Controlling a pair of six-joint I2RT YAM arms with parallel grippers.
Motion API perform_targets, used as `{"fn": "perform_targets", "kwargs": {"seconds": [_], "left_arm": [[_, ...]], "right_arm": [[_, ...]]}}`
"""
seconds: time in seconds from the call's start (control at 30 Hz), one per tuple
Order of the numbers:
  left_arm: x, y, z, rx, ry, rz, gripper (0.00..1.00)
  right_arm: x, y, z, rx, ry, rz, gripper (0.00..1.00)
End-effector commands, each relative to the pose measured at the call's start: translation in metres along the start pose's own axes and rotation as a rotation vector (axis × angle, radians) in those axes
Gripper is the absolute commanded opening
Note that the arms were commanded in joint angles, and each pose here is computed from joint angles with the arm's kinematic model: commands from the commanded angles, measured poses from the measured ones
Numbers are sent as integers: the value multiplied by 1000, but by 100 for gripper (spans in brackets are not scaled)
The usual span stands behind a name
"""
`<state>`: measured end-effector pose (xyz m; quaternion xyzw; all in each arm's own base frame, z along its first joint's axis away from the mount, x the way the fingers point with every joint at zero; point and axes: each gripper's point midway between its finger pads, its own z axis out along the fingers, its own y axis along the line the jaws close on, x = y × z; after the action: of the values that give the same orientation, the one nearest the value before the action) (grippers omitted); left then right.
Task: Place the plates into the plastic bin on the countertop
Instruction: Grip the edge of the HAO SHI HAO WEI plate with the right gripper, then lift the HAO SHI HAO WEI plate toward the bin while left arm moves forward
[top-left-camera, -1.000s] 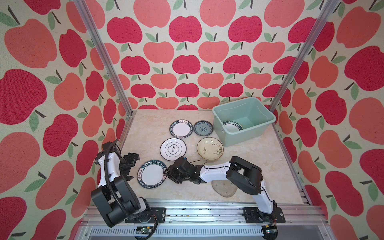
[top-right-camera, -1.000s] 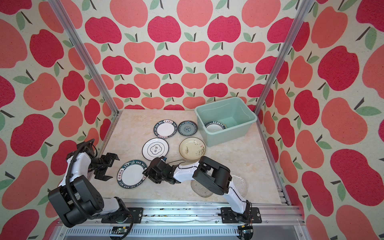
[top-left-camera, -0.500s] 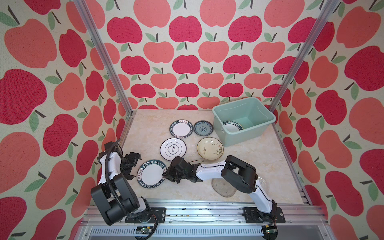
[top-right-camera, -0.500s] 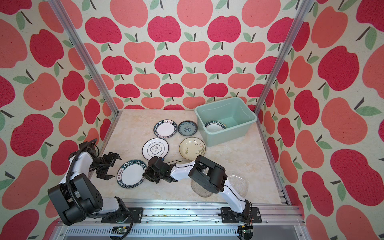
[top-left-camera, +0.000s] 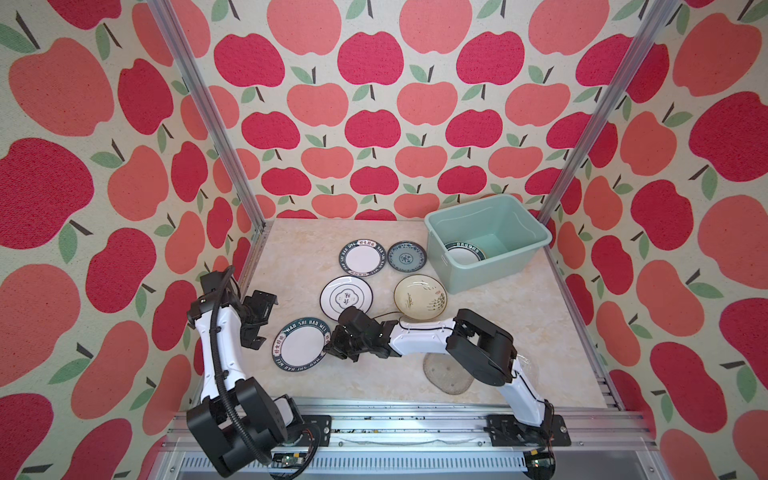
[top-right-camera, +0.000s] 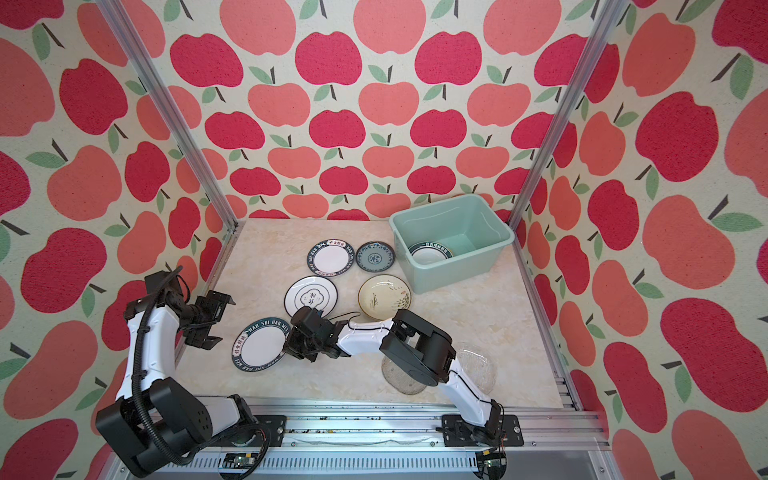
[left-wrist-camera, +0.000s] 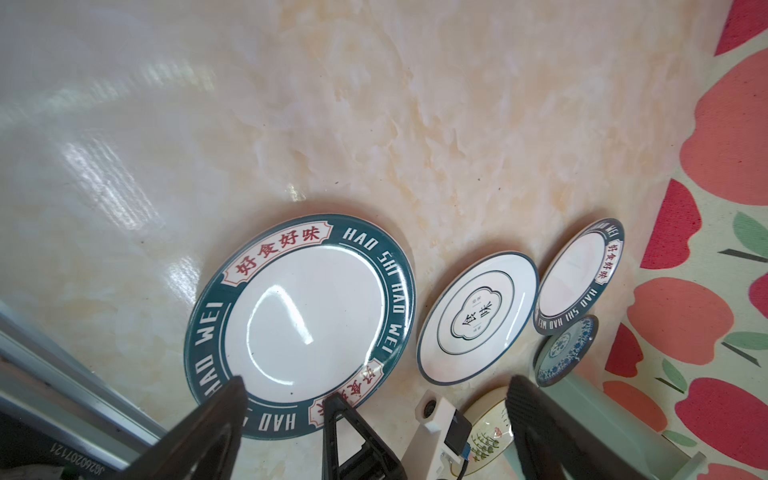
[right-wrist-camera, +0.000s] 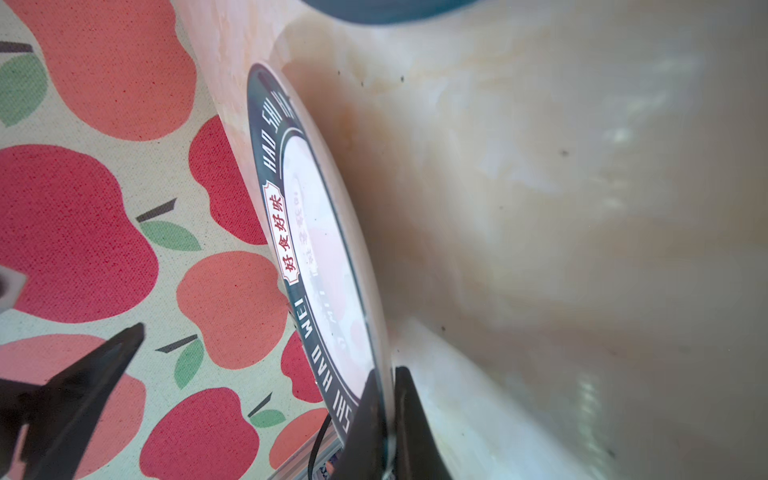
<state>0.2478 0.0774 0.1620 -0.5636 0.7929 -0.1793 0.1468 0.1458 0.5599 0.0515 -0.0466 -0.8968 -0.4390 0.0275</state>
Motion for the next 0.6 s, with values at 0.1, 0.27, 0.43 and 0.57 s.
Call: {"fn": "perform_targets", "kwargs": {"seconds": [0.1,0.27,0.43,0.57], "left_arm": [[7,-41,-78,119,-168,57,99],[22,-86,-133,268,-255,146,99],[50,-125,-173,397,-272,279,100],[99,-172,-198,616,-186,524,100]], "right_arm": [[-7,30,-49,61,-60,-192,0],[-7,53,-83,41,-78,-325,0],[-37,76,-141,7,-131,-450,0],[-70,92,-209,-10,-203,-567,0]]}}
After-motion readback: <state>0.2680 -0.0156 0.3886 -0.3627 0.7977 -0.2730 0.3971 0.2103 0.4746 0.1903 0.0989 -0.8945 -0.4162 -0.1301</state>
